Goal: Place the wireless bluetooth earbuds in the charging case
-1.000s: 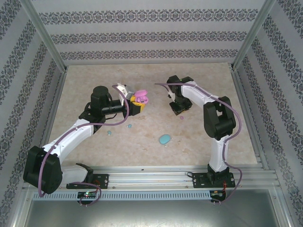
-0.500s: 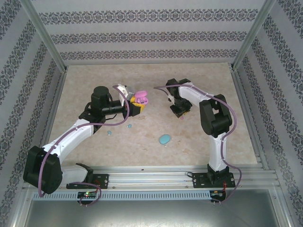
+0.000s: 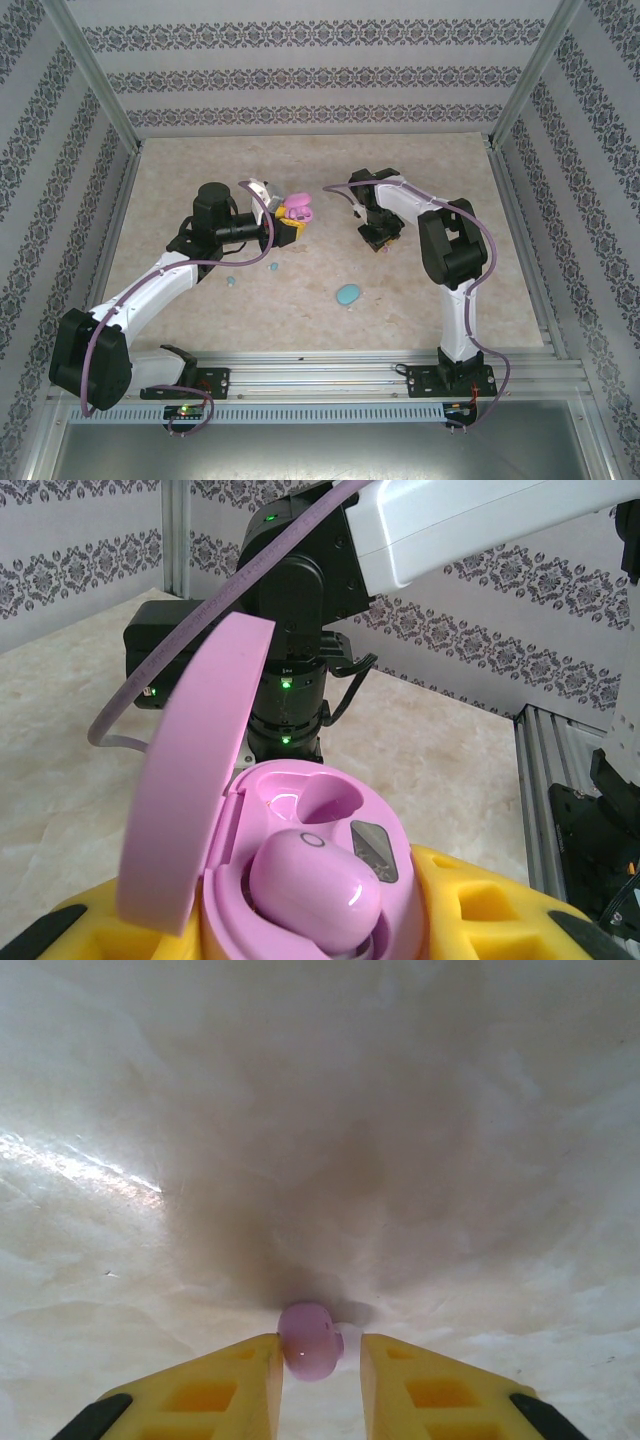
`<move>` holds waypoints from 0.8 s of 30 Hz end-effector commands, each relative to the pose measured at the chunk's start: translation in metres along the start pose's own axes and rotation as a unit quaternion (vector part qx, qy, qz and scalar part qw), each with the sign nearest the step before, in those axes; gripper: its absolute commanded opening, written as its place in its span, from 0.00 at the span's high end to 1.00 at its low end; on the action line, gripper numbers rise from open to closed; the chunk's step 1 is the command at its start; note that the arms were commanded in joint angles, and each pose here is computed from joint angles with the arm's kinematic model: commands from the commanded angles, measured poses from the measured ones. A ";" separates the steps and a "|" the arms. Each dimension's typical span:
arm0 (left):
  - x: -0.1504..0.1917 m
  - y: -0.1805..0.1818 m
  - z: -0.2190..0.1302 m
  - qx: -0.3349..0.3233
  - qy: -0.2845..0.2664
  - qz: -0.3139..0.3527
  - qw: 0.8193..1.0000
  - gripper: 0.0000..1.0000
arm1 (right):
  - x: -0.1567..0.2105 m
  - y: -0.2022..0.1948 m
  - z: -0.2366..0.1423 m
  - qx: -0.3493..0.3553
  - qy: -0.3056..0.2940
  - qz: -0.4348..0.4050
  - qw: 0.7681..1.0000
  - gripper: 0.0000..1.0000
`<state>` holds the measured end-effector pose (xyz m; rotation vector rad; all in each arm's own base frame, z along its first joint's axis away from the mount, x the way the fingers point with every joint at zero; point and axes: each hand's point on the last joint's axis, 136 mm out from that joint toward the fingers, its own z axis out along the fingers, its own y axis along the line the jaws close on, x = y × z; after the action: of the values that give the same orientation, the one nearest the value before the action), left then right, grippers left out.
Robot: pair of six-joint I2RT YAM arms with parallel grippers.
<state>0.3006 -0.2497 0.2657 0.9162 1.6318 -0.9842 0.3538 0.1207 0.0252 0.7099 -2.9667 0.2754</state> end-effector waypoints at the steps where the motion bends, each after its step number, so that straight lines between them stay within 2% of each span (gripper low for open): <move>1: -0.010 -0.008 0.000 0.007 -0.006 0.024 1.000 0.74 | 0.011 0.009 0.011 -0.009 0.031 -0.013 0.999 0.74; 9: -0.011 -0.009 -0.002 0.006 -0.005 0.028 1.000 0.74 | 0.011 0.009 0.016 -0.013 0.045 -0.014 0.999 0.75; 15: -0.009 -0.010 -0.003 0.004 -0.003 0.028 1.000 0.74 | 0.010 0.011 0.014 -0.024 0.040 -0.003 0.999 0.84; 18: -0.010 -0.010 -0.004 0.005 -0.005 0.030 1.000 0.74 | 0.006 0.012 0.004 -0.051 0.018 0.018 0.998 0.89; 24: -0.022 -0.012 -0.004 0.008 -0.020 0.036 0.999 0.74 | 0.002 0.008 -0.035 -0.142 -0.046 0.097 0.984 0.91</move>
<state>0.2976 -0.2481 0.2655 0.9267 1.6357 -0.9724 0.3492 0.1247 0.0258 0.5421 -2.9924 0.0323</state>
